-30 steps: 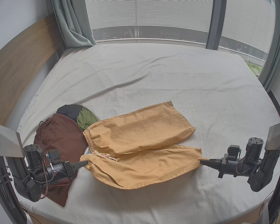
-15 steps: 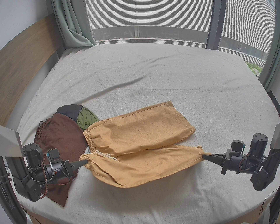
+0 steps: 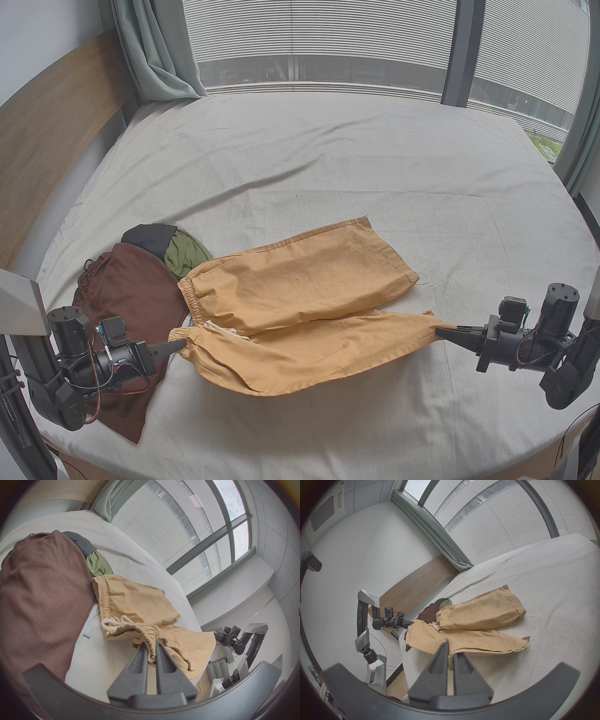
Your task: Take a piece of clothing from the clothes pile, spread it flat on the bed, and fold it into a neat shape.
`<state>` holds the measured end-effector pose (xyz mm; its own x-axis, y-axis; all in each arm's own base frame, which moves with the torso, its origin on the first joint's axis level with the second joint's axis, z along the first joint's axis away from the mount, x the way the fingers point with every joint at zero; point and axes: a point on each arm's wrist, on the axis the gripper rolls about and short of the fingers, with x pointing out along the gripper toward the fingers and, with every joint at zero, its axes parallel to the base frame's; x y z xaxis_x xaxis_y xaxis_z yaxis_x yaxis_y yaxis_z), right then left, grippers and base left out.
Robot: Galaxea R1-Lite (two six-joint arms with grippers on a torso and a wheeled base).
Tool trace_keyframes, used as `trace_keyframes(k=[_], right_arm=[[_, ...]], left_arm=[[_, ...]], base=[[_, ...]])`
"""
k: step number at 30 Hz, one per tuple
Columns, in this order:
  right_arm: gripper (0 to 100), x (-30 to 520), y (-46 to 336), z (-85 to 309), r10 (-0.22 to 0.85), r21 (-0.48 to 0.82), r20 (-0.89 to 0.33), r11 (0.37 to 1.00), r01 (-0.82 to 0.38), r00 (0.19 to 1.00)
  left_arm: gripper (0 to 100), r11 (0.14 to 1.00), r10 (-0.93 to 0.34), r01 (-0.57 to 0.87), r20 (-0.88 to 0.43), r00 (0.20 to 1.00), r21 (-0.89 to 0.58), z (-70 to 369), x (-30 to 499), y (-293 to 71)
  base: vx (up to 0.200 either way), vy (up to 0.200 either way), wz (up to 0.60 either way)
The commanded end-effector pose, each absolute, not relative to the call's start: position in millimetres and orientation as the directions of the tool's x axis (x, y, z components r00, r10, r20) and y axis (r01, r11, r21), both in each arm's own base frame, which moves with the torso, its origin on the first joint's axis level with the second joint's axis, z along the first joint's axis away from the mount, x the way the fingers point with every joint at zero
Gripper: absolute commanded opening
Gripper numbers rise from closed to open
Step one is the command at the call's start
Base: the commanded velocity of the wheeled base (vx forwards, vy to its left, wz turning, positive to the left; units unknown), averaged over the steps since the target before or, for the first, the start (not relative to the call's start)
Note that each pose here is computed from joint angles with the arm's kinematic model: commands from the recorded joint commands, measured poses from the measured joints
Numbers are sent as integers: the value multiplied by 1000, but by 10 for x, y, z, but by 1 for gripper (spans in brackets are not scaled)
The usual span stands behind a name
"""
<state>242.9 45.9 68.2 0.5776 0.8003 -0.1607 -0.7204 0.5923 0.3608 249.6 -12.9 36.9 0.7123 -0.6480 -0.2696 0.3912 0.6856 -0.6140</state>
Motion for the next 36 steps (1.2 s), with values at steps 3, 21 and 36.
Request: trace_keyframes(k=[3,21,36], right_arm=[[0,2425,463,786,799,339,-130,592,-731,587],[0,2672,504,970,782,332,-47,599,-729,621],[0,3011,549,1079,768,334,26,597,-730,640]], left_arm=[[0,686,-645,406,-247,723,-604,440,2495,-120],[0,683,-608,383,-194,770,-622,619,2519,-122],[0,685,-603,377,-195,773,-623,606,2552,-117]], base=[[0,0,0],[0,0,0],[0,0,0]])
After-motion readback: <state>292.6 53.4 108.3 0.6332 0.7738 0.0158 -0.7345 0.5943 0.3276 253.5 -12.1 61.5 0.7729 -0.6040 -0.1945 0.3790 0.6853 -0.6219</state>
